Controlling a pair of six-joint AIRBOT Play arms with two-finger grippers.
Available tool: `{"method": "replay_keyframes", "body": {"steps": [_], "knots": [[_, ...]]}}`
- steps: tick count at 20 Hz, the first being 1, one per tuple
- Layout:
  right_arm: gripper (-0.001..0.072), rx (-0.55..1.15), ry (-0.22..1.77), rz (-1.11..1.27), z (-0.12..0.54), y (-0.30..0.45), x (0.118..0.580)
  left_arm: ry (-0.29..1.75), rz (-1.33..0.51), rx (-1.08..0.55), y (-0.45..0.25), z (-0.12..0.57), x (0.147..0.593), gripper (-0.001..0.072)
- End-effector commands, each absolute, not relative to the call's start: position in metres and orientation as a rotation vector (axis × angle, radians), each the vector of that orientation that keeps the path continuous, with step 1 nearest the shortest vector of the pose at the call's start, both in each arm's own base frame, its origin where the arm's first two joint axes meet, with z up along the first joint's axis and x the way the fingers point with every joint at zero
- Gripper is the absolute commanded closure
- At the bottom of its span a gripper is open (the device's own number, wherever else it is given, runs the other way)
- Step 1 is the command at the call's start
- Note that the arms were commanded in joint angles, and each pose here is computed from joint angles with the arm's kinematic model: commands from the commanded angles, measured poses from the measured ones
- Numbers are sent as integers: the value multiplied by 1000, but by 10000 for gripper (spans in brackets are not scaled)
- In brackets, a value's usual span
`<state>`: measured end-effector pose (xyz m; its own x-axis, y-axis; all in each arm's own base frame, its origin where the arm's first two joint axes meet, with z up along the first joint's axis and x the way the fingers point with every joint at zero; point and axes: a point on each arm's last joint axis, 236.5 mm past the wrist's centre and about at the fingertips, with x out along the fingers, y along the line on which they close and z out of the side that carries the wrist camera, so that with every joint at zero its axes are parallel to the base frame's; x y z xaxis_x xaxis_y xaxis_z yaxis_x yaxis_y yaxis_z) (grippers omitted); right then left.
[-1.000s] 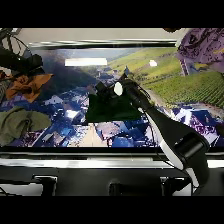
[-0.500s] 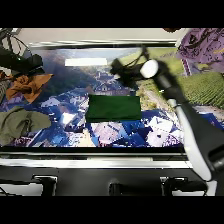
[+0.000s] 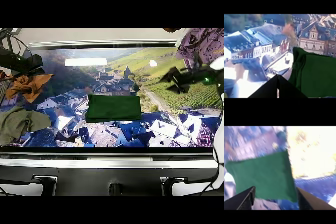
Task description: Fold the clothes and pants, and hang the long-sleeved shirts on hangers.
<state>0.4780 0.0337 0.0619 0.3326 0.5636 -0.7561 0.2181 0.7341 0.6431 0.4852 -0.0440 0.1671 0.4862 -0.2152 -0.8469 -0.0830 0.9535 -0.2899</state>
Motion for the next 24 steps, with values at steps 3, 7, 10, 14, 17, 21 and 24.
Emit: {"method": "replay_keyframes", "body": {"steps": [3, 7, 10, 14, 17, 21, 24], "knots": [[171, 916, 1335, 509, -25, 51, 461, 1066, -79, -315, -44, 167, 485, 683], [185, 937, 1404, 581, -72, 91, 457, 1068, -63, -342, -44, 167, 485, 683], [240, 903, 1404, 598, -88, 116, 462, 1068, -63, -342, -44, 167, 485, 683], [241, 850, 1410, 606, -97, 140, 462, 1072, -32, -395, -44, 167, 485, 683], [353, 841, 1415, 613, -98, 148, 461, 1072, -32, -396, -44, 167, 485, 683], [680, 877, 1417, 663, -80, 155, 457, 1072, -32, -396, -44, 167, 485, 683], [680, 819, 1324, 619, -41, 144, 488, 1071, -33, -393, -44, 167, 485, 683]]}}
